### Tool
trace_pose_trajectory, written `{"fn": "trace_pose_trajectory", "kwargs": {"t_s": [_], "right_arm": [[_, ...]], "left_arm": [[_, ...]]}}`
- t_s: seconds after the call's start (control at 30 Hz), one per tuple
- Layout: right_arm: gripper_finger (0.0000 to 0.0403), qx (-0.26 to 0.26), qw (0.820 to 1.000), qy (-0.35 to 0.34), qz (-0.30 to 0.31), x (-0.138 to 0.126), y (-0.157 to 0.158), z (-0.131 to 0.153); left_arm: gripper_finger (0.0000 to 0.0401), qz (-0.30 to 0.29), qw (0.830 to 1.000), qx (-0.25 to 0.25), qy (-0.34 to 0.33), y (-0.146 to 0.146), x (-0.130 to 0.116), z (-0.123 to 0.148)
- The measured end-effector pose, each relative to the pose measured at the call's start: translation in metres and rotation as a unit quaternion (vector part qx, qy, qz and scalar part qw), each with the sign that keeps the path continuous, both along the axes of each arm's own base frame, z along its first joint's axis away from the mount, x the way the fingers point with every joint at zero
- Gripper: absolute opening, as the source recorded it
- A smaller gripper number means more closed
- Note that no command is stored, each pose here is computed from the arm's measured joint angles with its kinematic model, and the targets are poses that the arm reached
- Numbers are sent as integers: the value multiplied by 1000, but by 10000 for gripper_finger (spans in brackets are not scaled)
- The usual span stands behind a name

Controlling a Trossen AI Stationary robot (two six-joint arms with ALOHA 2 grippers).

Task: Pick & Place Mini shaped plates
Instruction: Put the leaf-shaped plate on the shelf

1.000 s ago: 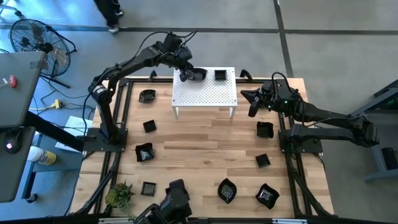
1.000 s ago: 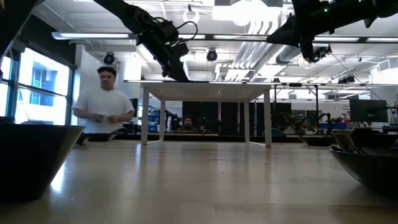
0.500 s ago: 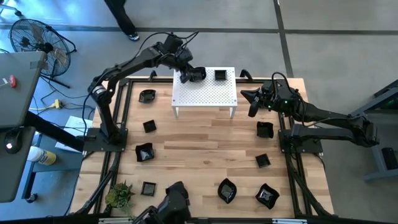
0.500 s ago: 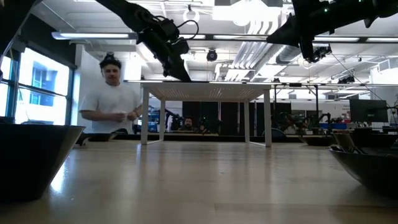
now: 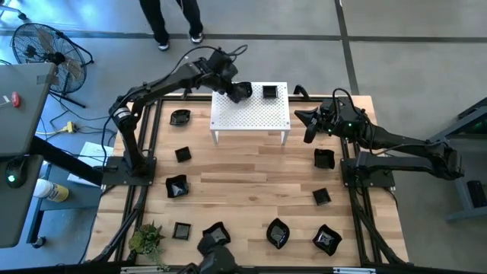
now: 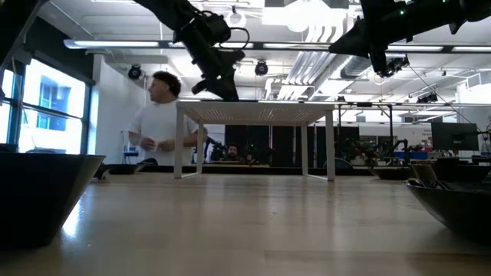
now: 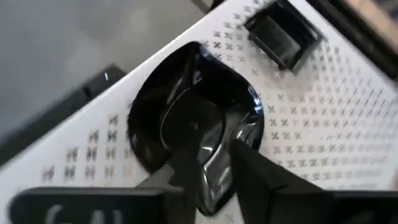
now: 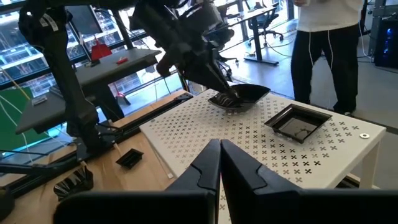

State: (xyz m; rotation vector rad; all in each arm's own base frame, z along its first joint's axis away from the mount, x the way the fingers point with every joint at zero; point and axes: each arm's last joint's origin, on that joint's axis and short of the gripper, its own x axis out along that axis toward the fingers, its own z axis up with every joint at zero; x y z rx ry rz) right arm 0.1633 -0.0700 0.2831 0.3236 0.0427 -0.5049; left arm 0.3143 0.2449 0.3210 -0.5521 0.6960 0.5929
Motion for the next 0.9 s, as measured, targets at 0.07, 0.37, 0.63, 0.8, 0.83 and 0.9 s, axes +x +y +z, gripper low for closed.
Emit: {"fn": "trace_pose_trajectory", "kwargs": {"t_s": [0.07, 0.37, 0.63, 0.8, 0.83, 0.9], "right_arm": [[7, 0, 1000, 0, 0, 0, 0, 0], [7, -2, 1000, 1, 0, 0, 0, 0], [7, -8, 1000, 4, 1, 0, 0, 0], [7, -11, 1000, 6, 1, 0, 0, 0], [7, -11, 1000, 6, 1, 0, 0, 0], [7, -11, 1000, 6, 1, 0, 0, 0]], "left_arm": [[114, 40, 999, -33, -4, 4, -7, 8], [166, 111, 983, -145, 12, 8, -25, 1], [131, 115, 980, -161, -9, 11, -20, -4], [109, 114, 980, -164, -21, 11, -19, -2], [107, 118, 979, -162, -22, 12, -18, -2], [107, 125, 979, -158, -17, 13, -18, -5]]}}
